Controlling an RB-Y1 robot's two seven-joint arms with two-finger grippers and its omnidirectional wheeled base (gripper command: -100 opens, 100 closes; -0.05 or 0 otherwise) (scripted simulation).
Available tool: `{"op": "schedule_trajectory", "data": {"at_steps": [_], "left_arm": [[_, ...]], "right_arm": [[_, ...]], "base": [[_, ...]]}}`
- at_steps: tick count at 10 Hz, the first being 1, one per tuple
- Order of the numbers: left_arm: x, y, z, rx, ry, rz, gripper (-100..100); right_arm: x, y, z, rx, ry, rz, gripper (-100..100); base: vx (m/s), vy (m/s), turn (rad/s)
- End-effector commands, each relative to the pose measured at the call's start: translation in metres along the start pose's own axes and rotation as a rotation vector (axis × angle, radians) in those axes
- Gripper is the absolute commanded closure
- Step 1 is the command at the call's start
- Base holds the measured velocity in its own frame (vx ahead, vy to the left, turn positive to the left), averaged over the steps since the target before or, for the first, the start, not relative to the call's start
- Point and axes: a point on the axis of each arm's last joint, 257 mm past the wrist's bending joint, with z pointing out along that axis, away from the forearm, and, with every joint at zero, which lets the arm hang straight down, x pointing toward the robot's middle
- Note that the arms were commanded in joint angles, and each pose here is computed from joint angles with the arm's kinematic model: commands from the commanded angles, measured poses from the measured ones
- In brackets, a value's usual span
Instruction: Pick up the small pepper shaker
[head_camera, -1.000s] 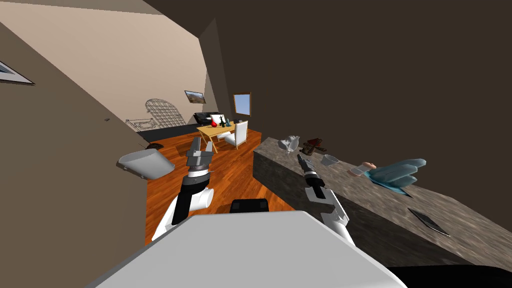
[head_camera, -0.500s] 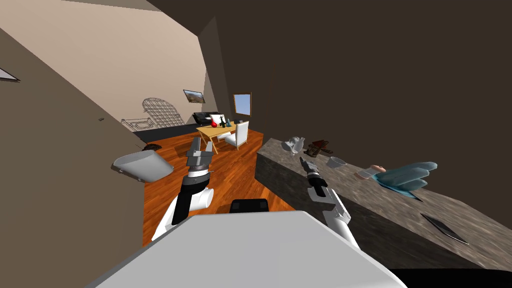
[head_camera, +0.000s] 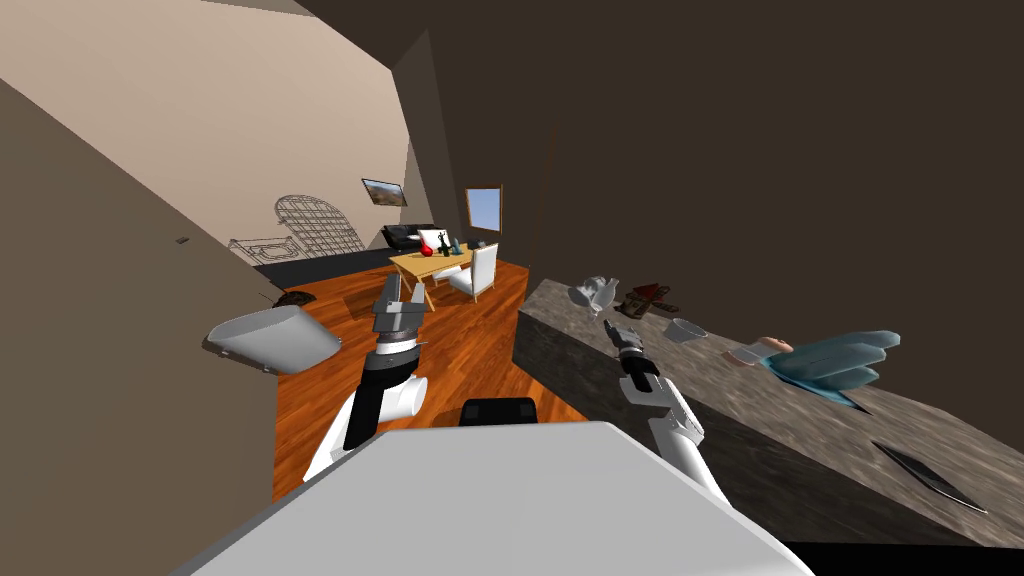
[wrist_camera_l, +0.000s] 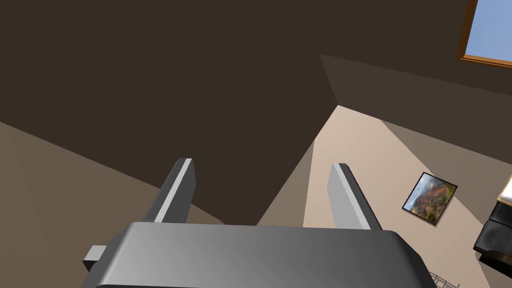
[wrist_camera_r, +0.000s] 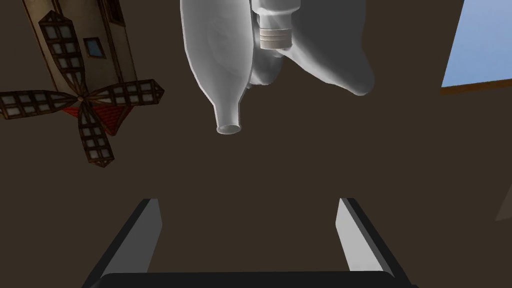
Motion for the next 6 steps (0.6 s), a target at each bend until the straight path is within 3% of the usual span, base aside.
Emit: {"op": "schedule_trajectory", "data": {"at_steps": [1,6], "left_arm": [[0.000,0.000,0.000,0.000,0.000,0.000,0],[0.000,0.000,0.000,0.000,0.000,0.000,0]], "right_arm": [[0.013,-0.014,0.002,0.029,0.030,-0.049,-100],[0.037,-0.037,0.004,0.074,0.087,-0.124,-100]], "base": [[0.138,0.073,-0.043],[0.113,0.042,-0.027]]}}
